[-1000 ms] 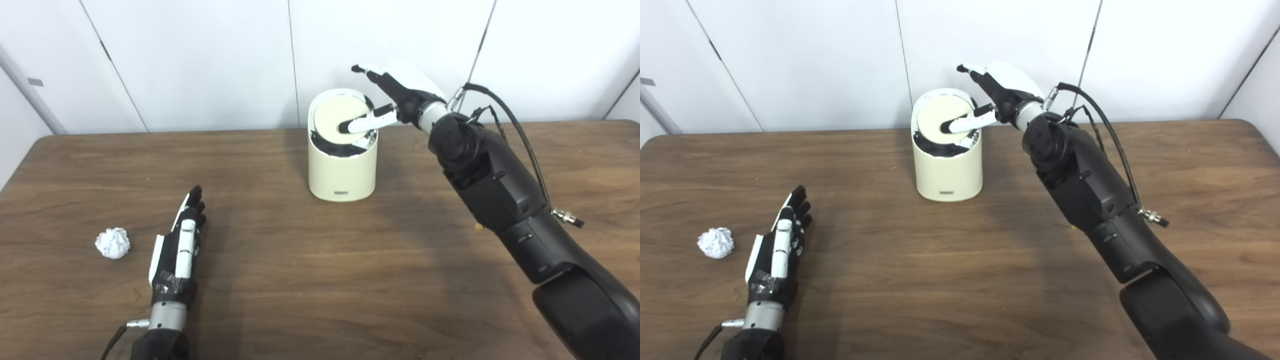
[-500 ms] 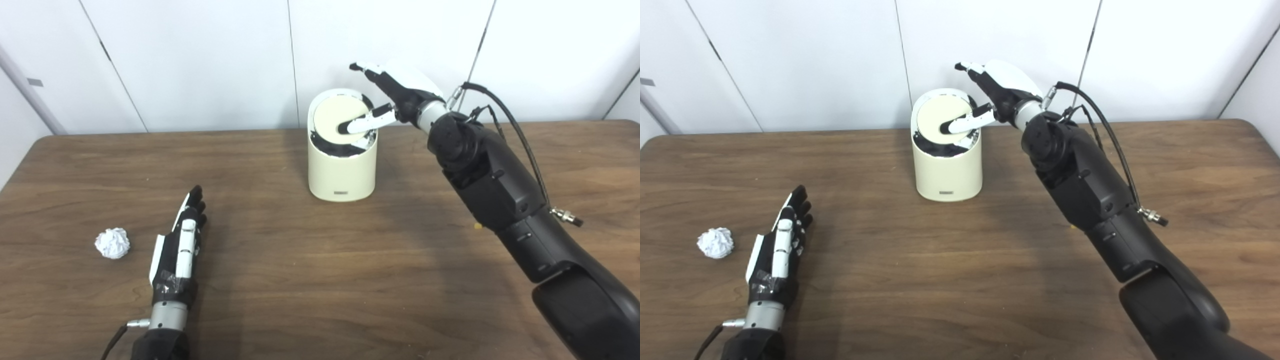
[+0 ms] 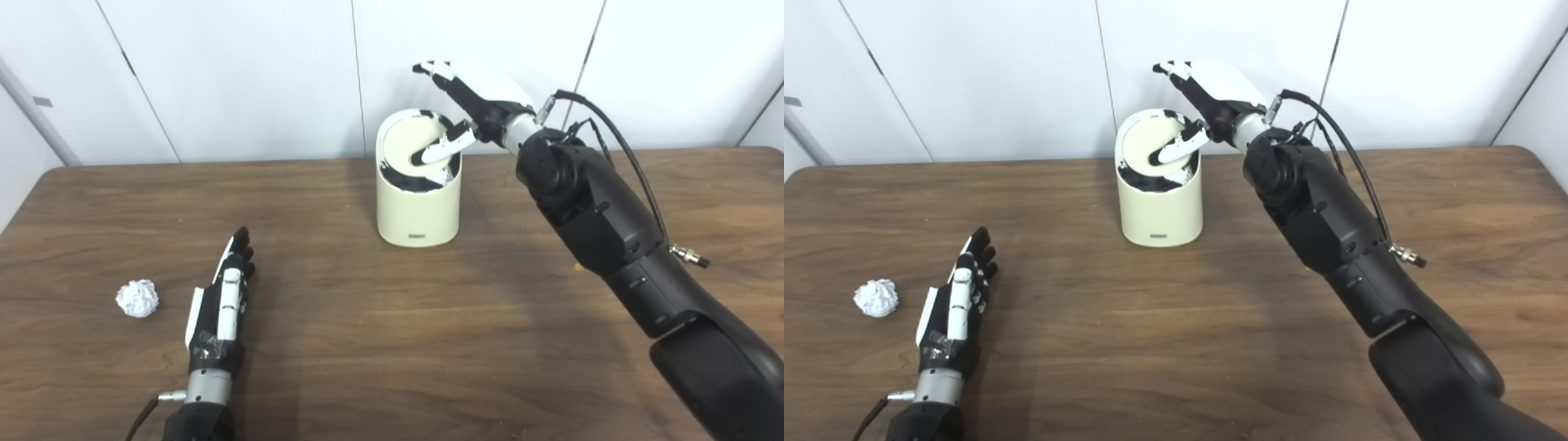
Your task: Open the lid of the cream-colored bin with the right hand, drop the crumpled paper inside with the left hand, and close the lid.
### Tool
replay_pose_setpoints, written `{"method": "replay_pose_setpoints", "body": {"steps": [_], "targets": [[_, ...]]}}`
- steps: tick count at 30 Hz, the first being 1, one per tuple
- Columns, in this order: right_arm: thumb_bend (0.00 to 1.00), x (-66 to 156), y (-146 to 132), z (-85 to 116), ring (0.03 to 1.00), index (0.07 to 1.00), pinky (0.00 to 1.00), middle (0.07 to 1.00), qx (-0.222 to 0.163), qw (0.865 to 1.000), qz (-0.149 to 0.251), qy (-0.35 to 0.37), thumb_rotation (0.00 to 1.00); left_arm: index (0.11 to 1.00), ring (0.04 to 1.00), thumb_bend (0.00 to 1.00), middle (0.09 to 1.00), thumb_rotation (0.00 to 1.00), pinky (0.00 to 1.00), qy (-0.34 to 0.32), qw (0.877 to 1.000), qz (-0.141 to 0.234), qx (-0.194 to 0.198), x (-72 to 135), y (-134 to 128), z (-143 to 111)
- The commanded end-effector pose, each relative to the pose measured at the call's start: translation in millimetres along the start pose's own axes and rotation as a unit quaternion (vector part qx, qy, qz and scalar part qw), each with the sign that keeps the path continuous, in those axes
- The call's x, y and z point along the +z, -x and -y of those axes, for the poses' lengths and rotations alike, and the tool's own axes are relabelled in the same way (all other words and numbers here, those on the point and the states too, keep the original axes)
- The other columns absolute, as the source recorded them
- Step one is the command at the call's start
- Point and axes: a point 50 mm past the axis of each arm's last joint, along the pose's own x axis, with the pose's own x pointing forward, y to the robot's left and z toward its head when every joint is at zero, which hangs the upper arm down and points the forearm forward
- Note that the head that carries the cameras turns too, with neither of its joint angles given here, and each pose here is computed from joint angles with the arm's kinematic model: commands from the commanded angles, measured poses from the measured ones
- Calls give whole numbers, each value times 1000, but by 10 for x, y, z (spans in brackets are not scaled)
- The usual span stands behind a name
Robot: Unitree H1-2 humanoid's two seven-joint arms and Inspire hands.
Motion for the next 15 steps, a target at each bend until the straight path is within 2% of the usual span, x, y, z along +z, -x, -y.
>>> {"method": "replay_pose_setpoints", "body": {"steps": [1,7,11,15], "targets": [[709,-3,2,3,993,955,982,977,3,1000,-3,7,384,985,1000,470,1000,972,1000,13,1000,-19,-3,-128,72,93],[658,5,22,59,1000,964,954,976,-11,999,-4,-41,506,990,1000,455,1000,963,1000,17,1000,-18,-5,-129,73,98],[634,31,56,165,980,964,947,968,-22,998,-8,-58,601,989,1000,454,1000,961,1000,14,1000,-18,-7,-129,74,94],[632,53,94,261,946,954,858,955,-41,994,-9,-102,653,986,1000,468,1000,941,1000,10,1000,-21,-6,-131,78,93]]}}
